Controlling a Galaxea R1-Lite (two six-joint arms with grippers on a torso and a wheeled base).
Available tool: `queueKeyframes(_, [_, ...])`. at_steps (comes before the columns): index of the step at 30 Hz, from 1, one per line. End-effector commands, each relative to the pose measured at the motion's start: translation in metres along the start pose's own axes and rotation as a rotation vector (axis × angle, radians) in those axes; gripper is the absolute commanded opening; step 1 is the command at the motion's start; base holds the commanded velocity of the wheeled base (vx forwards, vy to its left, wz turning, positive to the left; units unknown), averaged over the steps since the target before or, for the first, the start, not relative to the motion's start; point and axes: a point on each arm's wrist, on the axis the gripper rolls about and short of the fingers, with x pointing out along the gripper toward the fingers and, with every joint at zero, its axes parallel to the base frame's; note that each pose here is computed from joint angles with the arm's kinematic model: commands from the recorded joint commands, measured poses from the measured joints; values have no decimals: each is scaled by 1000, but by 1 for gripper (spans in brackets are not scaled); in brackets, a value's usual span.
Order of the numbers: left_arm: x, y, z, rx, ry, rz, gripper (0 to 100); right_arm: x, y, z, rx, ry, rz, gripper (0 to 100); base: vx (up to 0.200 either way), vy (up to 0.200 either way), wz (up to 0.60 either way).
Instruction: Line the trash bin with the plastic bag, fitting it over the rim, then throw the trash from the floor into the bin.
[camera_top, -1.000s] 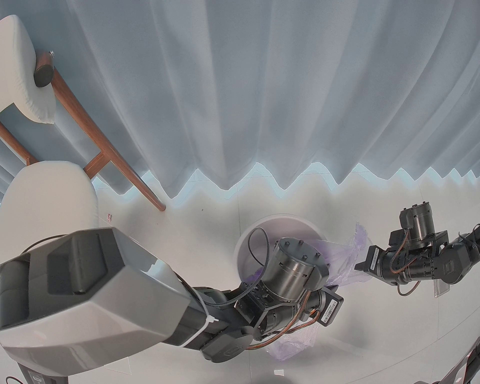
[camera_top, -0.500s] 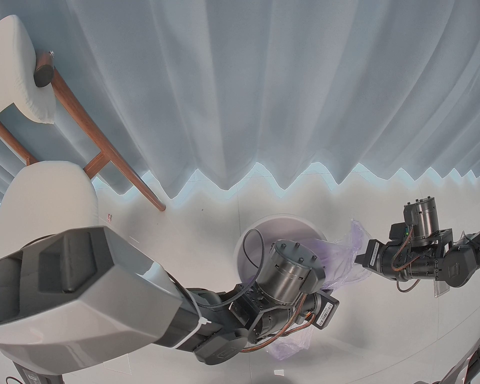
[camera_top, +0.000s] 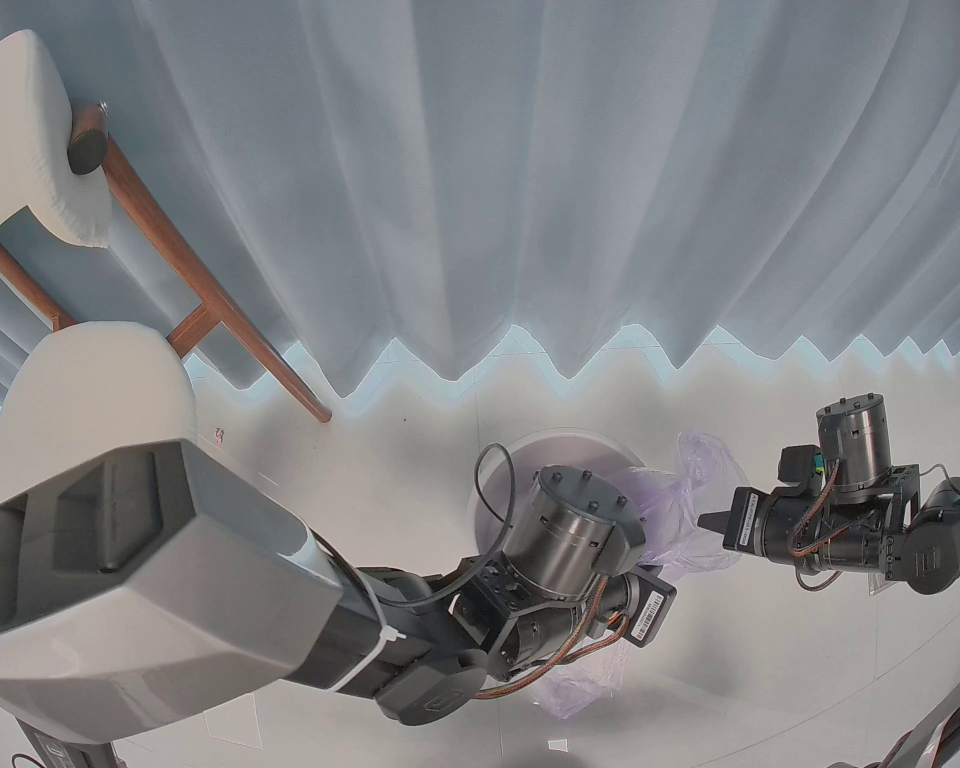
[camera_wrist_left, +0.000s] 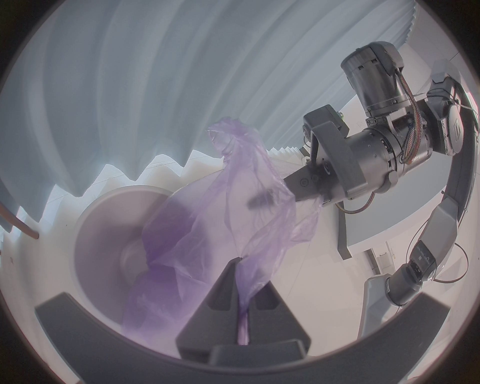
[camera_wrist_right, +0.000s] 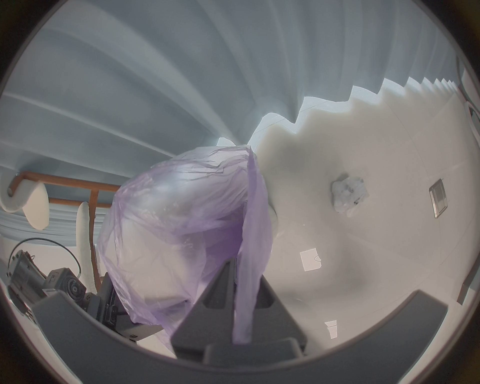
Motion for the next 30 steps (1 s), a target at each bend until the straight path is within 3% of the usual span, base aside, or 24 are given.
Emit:
queueKeyframes(1, [-5,-9,1,-24,-10,-5,0,-3,2,0,-13,-8,9,0,0,0,0])
queueKeyframes(7, [-11,-14,11,-145,-50,-35,0,-2,16,2,-38,-19,59,0,0,0,0])
queueKeyframes(16, [-17,6,22,-165,-95,-16,0,10,22,5,-43,-45,88,0,0,0,0])
queueKeyframes(27, [-17,2,22,-160,-97,-23,0,9,22,5,-43,-51,90,0,0,-200,0])
queueKeyframes(30, [-17,1,23,-143,-110,-11,0,9,22,5,-44,-49,89,0,0,0,0])
